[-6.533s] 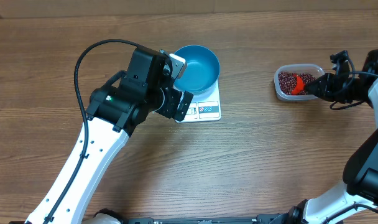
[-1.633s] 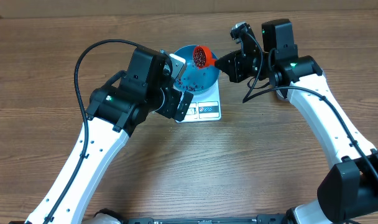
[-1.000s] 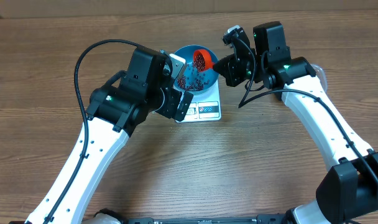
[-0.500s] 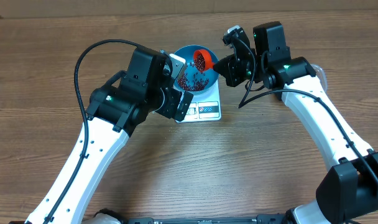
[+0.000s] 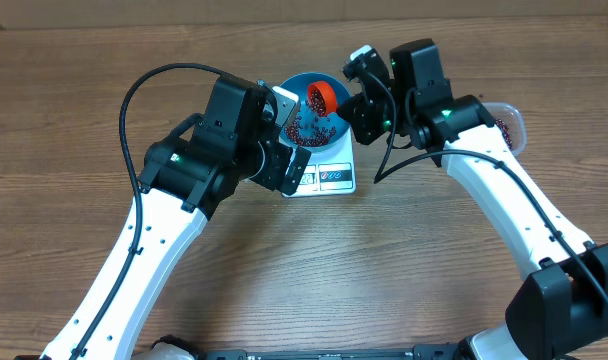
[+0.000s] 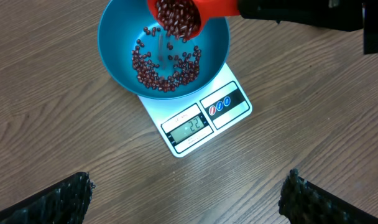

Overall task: Scoop item into bowl and weigh 150g on scale
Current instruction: 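Tilt the red scoop with the right gripper to pour beans into bowl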

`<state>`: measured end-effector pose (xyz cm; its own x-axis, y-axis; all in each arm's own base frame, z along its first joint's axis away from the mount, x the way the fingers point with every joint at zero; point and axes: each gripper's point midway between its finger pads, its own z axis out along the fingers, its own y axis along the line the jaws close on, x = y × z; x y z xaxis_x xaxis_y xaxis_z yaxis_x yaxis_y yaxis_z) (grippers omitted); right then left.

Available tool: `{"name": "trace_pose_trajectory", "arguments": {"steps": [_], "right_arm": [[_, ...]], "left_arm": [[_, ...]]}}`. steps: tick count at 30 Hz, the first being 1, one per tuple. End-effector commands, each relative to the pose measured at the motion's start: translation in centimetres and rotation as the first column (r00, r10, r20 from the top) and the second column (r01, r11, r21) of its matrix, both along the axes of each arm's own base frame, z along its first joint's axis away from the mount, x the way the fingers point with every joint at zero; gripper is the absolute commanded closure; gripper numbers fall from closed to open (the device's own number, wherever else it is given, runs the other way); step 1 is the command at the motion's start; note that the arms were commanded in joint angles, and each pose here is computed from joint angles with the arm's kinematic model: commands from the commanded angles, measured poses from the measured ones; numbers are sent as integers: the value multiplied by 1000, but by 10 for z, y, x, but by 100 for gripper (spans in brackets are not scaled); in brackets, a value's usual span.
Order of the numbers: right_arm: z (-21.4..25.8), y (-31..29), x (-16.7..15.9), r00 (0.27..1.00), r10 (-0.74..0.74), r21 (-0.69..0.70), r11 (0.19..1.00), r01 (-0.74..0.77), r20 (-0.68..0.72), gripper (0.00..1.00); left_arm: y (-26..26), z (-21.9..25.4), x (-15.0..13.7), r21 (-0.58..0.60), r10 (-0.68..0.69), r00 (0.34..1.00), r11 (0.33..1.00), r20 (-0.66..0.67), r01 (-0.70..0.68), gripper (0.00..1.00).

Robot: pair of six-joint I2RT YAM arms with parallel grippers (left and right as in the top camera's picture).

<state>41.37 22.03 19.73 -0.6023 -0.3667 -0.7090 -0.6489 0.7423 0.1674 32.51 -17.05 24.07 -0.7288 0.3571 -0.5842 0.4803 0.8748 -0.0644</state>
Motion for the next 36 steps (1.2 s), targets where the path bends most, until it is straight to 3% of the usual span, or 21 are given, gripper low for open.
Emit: {"name": "trace_pose_trajectory", "arguments": {"steps": [1, 14, 17, 25, 29, 36], "right_arm": [[33, -2, 5, 995, -7, -7, 1000, 8, 102, 96], [31, -1, 3, 996, 1, -13, 1000, 0, 94, 96], [29, 4, 0, 992, 42, -59, 998, -35, 123, 96], [23, -6, 5, 989, -17, -146, 988, 38, 144, 96], [15, 1, -8, 987, 77, -214, 976, -46, 140, 96], [19, -4, 1, 988, -9, -204, 978, 41, 156, 96]], "left_arm": [[-2, 1, 1, -2, -21, 1000, 1000, 4, 21, 0], [-2, 1, 1, -2, -21, 1000, 1000, 4, 21, 0], [-2, 1, 1, -2, -20, 1000, 1000, 5, 20, 0], [-2, 1, 1, -2, -21, 1000, 1000, 4, 21, 0], [-2, 1, 1, -2, -21, 1000, 1000, 4, 21, 0], [-2, 1, 1, -2, -21, 1000, 1000, 4, 21, 0]]}}
